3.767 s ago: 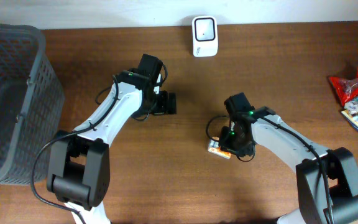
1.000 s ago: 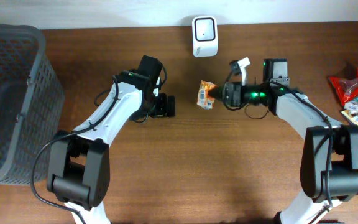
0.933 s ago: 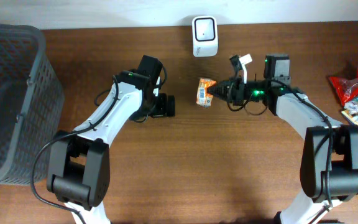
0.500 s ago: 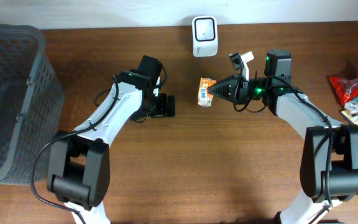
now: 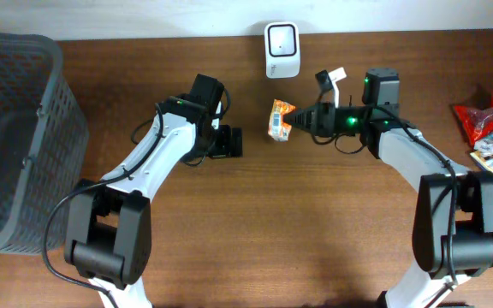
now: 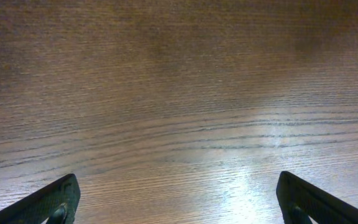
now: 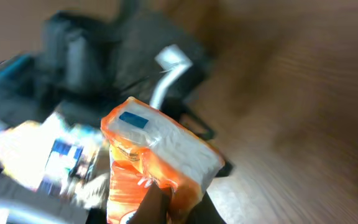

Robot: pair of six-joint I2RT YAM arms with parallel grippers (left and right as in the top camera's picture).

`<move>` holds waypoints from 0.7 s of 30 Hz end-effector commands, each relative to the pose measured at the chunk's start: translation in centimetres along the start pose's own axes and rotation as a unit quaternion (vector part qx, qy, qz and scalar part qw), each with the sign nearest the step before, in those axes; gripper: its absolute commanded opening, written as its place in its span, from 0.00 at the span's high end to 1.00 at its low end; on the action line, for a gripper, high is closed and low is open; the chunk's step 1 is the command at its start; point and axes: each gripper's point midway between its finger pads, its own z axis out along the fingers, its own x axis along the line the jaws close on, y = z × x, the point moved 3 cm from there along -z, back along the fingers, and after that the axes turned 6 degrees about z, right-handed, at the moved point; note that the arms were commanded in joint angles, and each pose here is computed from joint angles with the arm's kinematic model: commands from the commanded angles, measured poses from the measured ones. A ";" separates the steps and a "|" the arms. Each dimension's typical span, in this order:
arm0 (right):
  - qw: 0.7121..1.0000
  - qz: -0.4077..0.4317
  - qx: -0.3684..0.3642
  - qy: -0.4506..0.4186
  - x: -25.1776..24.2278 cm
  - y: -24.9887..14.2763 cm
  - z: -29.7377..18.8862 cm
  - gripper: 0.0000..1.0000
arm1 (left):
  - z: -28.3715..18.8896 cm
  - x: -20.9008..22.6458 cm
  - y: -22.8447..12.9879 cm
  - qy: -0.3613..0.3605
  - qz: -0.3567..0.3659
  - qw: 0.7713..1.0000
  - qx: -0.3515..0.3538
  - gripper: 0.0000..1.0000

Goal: Scan the item barcode
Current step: 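Raise the orange box and carry it toward the scanner, then hold the orange box in front of the scanner window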

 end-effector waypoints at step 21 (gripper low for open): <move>0.599 -0.415 -0.149 -0.668 -1.0 16.2 1.3 0.96 | -0.5 0.1 0.6 0.001 -0.003 1.000 -0.011 0.01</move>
